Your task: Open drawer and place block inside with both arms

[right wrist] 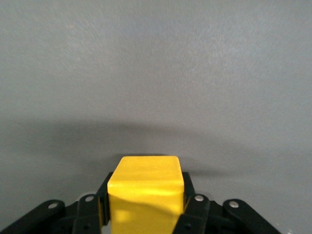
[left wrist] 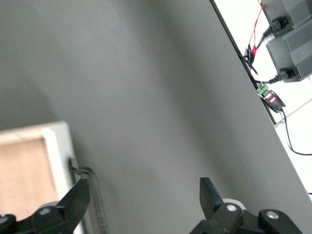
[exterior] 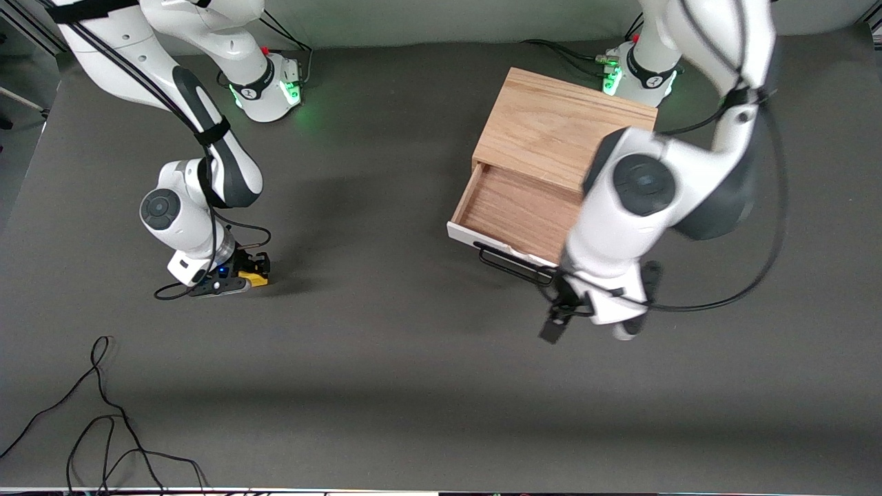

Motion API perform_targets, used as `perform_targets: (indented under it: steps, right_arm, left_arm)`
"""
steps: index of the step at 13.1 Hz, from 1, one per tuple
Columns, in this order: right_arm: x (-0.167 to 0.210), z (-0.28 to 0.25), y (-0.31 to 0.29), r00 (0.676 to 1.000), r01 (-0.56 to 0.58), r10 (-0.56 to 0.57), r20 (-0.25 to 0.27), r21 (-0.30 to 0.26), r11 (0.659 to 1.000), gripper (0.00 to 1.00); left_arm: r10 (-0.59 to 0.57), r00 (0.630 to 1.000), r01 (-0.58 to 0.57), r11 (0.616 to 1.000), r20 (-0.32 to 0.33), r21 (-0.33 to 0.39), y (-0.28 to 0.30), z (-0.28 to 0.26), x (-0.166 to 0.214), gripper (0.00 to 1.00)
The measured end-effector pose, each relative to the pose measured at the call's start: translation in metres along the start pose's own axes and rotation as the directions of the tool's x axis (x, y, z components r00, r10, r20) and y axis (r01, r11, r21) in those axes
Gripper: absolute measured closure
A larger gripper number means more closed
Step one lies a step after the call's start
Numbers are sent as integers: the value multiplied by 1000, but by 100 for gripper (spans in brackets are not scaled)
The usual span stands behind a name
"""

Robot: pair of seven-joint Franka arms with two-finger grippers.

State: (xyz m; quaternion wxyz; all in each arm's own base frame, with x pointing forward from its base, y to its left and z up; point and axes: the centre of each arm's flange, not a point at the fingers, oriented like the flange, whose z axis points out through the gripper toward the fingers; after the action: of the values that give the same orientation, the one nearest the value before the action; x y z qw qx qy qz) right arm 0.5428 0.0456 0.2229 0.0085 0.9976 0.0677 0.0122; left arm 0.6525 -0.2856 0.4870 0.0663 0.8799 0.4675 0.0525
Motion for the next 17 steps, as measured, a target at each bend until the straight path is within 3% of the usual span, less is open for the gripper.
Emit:
perform_targets:
  steps: [4, 8, 12, 17]
  right_arm:
    - [47, -99, -7, 993, -14, 13, 116, 12, 1000, 45]
    - [74, -208, -60, 980, -89, 85, 182, 18, 996, 45]
    - [77, -288, -149, 955, -254, 233, 182, 103, 962, 45]
    - [54, -332, -296, 893, -435, 402, 202, 154, 887, 45]
  left_arm:
    - [210, 972, -220, 971, 106, 90, -55, -53, 85, 0]
    - [387, 905, -406, 910, 177, 84, -118, -97, 162, 0]
    - [590, 781, -611, 790, 205, 53, -146, -108, 160, 0]
    - [786, 591, -803, 595, 181, 36, -164, -130, 161, 0]
